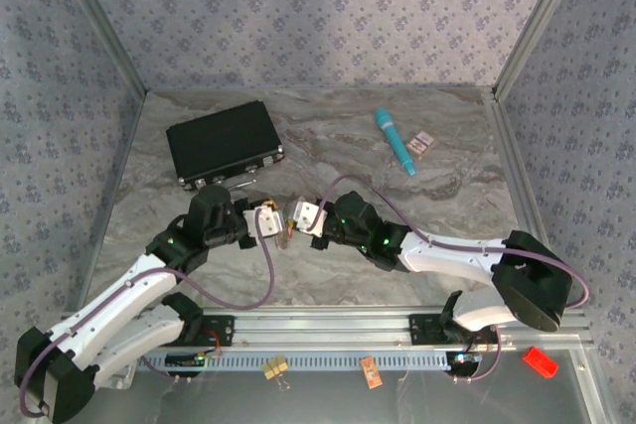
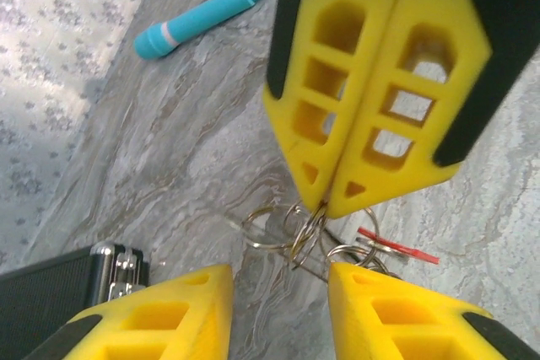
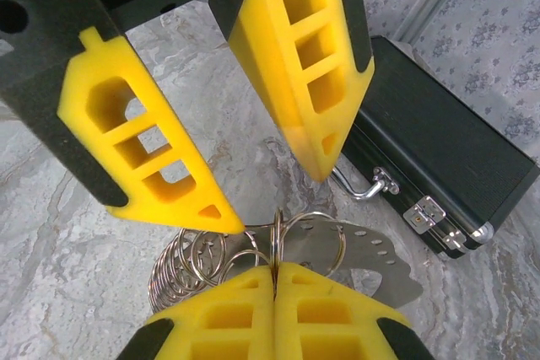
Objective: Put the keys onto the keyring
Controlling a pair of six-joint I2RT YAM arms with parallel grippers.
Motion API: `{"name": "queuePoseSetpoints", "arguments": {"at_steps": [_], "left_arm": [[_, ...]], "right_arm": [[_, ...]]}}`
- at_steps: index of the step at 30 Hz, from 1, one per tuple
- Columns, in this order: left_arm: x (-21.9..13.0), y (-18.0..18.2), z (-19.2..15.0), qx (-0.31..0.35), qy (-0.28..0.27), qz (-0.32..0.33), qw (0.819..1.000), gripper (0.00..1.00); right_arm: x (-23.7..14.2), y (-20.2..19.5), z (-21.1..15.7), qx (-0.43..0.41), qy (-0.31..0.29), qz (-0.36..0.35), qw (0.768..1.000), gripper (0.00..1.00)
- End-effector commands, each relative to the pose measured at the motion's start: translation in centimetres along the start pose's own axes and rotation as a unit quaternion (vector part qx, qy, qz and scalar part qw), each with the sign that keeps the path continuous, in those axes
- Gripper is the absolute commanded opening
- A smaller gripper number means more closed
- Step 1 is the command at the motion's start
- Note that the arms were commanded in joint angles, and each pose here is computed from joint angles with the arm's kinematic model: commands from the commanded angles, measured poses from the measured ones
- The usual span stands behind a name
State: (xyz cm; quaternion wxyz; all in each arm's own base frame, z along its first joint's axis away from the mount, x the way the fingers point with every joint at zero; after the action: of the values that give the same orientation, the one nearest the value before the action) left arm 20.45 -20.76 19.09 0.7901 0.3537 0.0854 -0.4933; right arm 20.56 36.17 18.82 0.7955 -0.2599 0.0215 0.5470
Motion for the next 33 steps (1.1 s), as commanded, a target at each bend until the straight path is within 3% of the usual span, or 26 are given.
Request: {"name": "queuePoseSetpoints", "arguments": {"at_steps": [1, 13, 21, 24, 27, 33], "left_arm": [[0.0, -0.9, 0.8, 0.023, -0.030, -0.029, 0.999, 0.30], [0.7, -0.7, 0.3, 0.030, -0.018, -0.027, 0.999, 0.22], [0.3, -0.4, 0.8, 0.028, -0.024, -0.020, 0.999, 0.01], [0.1, -0.5, 1.0, 0.013, -0.034, -0.017, 0.999, 0.00], [-0.2, -0.1, 1.7, -0.023, -0.064, 0.001, 0.998, 0.00], [-0.3, -0.2, 2.8, -0.093, -0.130, 0.012, 0.987, 0.00]], "right_arm": [[-0.4, -0.8, 1.9, 0.006, -0.021, -0.003, 1.000, 0.00], [-0.4, -0.6, 3.3, 0.011, -0.047, 0.005, 0.999, 0.00], [-0.7, -1.0, 3.8, 0.018, -0.058, -0.004, 0.998, 0.00], [-1.7, -1.7, 3.6, 0.032, -0.063, -0.011, 0.997, 0.18], [-2.9, -1.3, 2.6, 0.048, -0.053, 0.012, 0.997, 0.28], [-4.0, -0.7, 0.6, 0.092, -0.021, 0.035, 0.995, 0.31]]}}
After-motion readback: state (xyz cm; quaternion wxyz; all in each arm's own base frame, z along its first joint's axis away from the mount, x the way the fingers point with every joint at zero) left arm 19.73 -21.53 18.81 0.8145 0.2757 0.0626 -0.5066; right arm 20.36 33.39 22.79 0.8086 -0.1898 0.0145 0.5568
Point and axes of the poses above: each hand's point on the last joint's axis, 136 mm out from that joint toward the fingers, its own x axis out along the fingers, its own y axis along the line the jaws close on, z = x × y, the point moved 1 cm from there along -x, back along the fingers, and after that the axes turned 2 degrees about -x, right-handed, at the moved point
